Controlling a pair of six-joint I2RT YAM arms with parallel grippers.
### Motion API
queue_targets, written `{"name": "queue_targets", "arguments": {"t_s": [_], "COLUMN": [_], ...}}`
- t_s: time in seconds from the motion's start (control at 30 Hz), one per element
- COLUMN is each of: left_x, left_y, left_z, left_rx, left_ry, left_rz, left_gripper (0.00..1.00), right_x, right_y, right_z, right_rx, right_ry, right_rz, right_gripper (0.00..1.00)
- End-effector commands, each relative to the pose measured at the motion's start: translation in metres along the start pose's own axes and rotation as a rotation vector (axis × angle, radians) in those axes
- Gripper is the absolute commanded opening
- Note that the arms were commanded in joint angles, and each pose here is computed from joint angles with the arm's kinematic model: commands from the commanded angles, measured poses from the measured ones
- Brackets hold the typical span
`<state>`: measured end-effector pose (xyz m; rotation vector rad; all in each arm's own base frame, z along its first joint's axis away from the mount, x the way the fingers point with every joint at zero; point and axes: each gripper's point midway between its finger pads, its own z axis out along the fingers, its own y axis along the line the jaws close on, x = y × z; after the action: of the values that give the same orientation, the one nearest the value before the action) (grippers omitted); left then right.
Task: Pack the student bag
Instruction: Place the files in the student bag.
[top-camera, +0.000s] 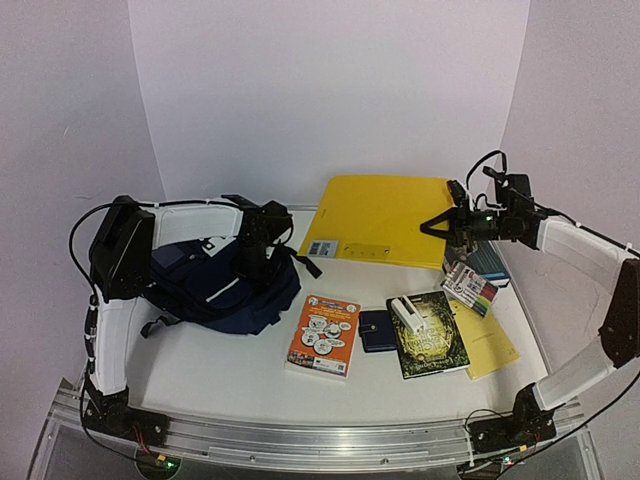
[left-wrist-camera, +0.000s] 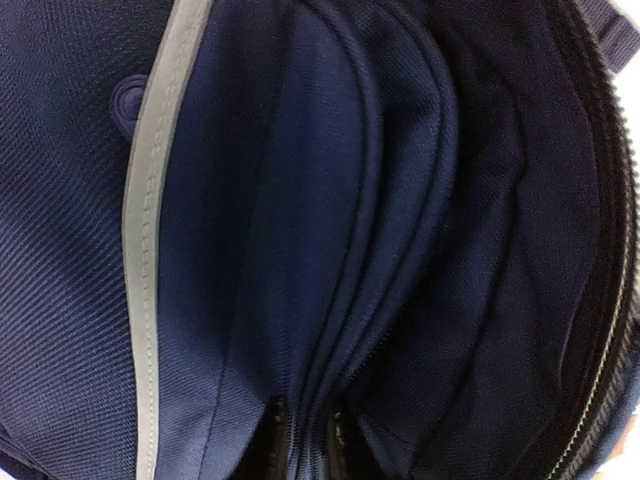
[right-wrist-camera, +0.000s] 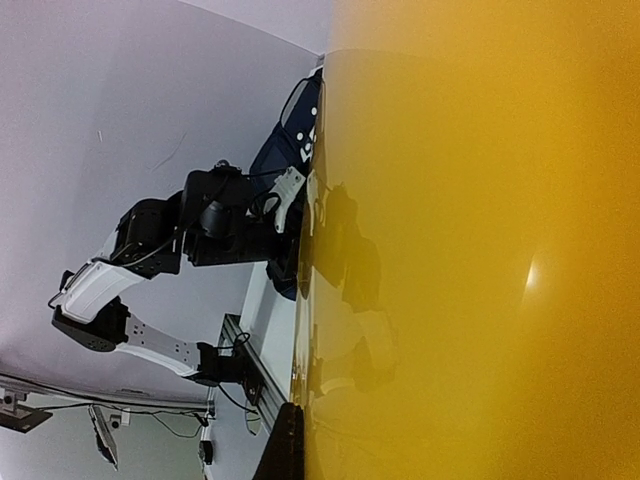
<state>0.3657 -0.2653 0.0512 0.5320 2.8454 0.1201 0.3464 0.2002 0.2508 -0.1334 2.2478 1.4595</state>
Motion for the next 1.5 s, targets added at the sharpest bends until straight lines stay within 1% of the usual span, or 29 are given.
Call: {"name": "queue_targets", "arguments": {"t_s": [0.0,0.1,0.2,0.3,0.4,0.5,0.6,0.7,0.8,0.93,1.07,1.2,1.3,1.47], "left_x": [-0.057,-0.091,-0.116,-0.129,-0.135,-0.141,-0.143,-0.146,-0.149,-0.153,-0.152,-0.152,-0.153,-0.155], "left_y": [0.013,0.026,0.029,0.029,0.028,0.023,0.018,0.02,0.028,0.039,0.046,0.048,0.046,0.038], "left_z": [-0.038,-0.065,-0.092,-0.105,-0.114,-0.127,-0.142,-0.169,-0.198,-0.229,-0.243,-0.255,-0.266,-0.277], "left_rx": [0.126,0.233,0.326,0.352,0.451,0.558,0.614,0.662,0.691,0.704,0.692,0.733,0.778,0.846], "left_ry": [-0.161,-0.27,-0.344,-0.363,-0.379,-0.416,-0.431,-0.481,-0.532,-0.582,-0.608,-0.636,-0.668,-0.675], "left_rz": [-0.149,-0.242,-0.267,-0.268,-0.309,-0.329,-0.331,-0.345,-0.372,-0.399,-0.411,-0.433,-0.421,-0.388], "left_gripper": [0.02,0.0,0.0,0.0,0.0,0.0,0.0,0.0,0.0,0.0,0.0,0.0,0.0,0.0], "right_x": [-0.019,-0.026,-0.028,-0.025,-0.014,-0.006,-0.004,-0.006,-0.004,-0.006,-0.008,-0.007,-0.01,-0.011], "right_y": [0.03,0.031,0.031,0.028,0.027,0.029,0.032,0.036,0.036,0.025,0.011,0.008,0.016,0.035], "right_z": [-0.008,-0.007,-0.005,0.001,0.015,0.029,0.041,0.053,0.07,0.088,0.1,0.111,0.121,0.146], "right_rx": [-0.04,-0.035,-0.032,-0.027,-0.025,-0.023,-0.031,-0.041,-0.046,-0.033,-0.026,-0.058,-0.111,-0.192], "right_ry": [-0.058,-0.067,-0.067,-0.053,-0.019,0.011,0.035,0.055,0.082,0.09,0.101,0.11,0.109,0.114], "right_rz": [-0.12,-0.125,-0.125,-0.125,-0.131,-0.153,-0.168,-0.181,-0.186,-0.149,-0.095,-0.043,-0.016,0.022], "right_gripper": [0.0,0.0,0.0,0.0,0.0,0.0,0.0,0.0,0.0,0.0,0.0,0.0,0.0,0.0]}}
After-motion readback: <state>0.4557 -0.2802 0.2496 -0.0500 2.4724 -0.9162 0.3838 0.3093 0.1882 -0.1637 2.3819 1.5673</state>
